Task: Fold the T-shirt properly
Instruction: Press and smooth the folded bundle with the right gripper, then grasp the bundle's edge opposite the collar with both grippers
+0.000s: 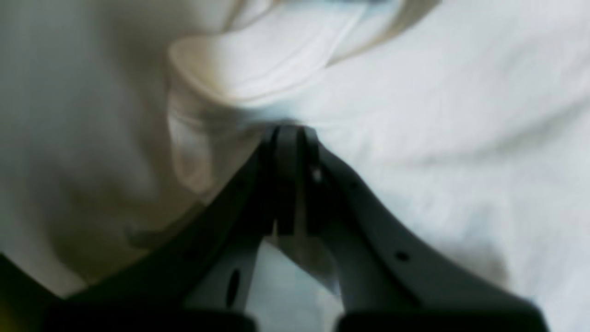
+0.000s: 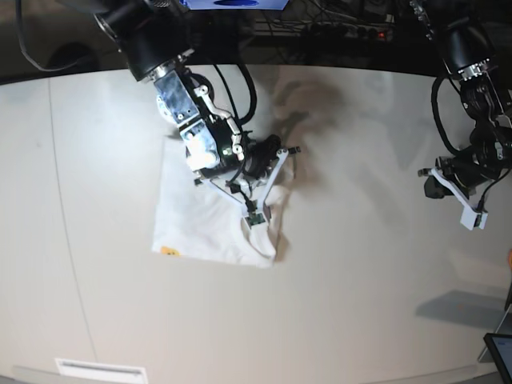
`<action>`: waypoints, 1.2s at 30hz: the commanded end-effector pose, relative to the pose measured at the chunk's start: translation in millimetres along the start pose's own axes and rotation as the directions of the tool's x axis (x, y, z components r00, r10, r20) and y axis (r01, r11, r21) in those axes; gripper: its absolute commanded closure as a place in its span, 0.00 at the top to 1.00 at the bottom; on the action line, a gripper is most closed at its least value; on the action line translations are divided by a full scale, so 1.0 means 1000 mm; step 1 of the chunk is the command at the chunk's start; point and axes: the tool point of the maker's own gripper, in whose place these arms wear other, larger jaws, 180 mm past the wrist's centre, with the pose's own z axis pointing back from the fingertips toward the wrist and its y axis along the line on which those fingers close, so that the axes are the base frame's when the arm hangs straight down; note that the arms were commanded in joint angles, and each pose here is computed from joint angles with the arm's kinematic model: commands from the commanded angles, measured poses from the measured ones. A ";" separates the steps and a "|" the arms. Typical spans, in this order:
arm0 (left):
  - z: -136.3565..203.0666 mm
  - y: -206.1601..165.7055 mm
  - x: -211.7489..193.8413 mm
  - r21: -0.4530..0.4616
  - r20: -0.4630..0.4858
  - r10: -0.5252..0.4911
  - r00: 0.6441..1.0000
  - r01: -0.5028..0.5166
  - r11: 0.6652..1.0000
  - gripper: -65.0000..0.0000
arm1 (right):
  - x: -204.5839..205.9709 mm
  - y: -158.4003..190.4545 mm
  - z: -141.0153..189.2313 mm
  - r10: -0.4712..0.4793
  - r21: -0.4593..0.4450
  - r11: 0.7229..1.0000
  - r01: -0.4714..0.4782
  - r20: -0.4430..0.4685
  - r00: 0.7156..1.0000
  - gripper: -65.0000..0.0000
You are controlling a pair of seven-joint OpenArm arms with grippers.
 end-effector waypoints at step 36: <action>0.009 0.006 0.005 0.014 0.050 0.026 0.998 -0.027 1.000 0.03 | 0.162 -0.161 -0.041 0.085 -0.268 0.963 -0.023 0.219 0.972 0.06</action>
